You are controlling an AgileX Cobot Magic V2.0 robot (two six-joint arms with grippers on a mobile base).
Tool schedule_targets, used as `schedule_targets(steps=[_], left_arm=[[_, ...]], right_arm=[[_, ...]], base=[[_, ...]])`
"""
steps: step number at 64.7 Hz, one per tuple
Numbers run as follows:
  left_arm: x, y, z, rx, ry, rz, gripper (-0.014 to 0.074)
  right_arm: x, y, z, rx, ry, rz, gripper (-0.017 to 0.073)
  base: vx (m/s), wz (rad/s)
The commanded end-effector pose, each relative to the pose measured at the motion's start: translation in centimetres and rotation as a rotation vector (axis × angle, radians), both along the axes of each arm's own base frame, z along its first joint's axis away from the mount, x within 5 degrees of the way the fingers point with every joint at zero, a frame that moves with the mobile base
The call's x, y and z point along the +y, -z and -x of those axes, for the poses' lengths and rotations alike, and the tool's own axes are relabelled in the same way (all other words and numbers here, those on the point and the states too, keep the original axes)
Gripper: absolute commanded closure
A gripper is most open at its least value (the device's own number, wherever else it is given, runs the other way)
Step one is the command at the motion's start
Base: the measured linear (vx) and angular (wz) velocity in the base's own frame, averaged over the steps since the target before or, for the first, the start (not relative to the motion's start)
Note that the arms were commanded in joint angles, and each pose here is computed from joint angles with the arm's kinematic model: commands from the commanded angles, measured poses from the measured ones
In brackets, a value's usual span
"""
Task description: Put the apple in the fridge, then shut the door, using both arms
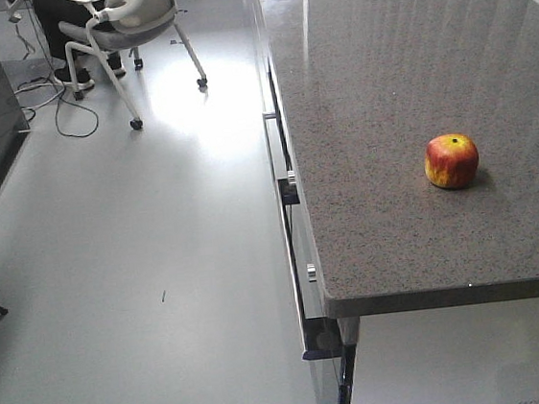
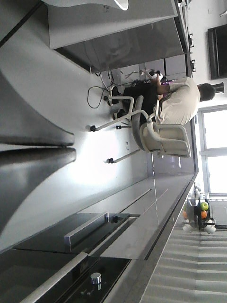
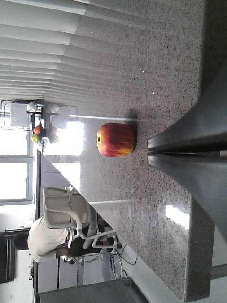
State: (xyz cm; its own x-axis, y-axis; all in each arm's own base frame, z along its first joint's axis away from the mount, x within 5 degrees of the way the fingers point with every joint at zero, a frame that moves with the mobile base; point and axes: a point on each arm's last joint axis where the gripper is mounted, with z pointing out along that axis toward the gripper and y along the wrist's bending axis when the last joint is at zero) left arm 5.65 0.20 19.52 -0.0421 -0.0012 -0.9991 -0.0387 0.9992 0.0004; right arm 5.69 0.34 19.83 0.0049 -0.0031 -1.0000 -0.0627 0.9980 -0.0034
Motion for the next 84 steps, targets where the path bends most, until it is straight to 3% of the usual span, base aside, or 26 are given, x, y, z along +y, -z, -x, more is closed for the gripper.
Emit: schedule_targets(steps=[1, 84], left_arm=[[0.0, -1.32, 0.2, -0.106, 0.001, 0.008, 0.06], [0.0, -1.32, 0.2, -0.106, 0.001, 0.008, 0.06]], right_arm=[[0.04, -0.82, 0.17, -0.088, -0.005, 0.011, 0.0565], [0.05, -0.93, 0.18, -0.097, -0.006, 0.01, 0.0565]], base=[[0.0, 0.0], [0.0, 0.0]])
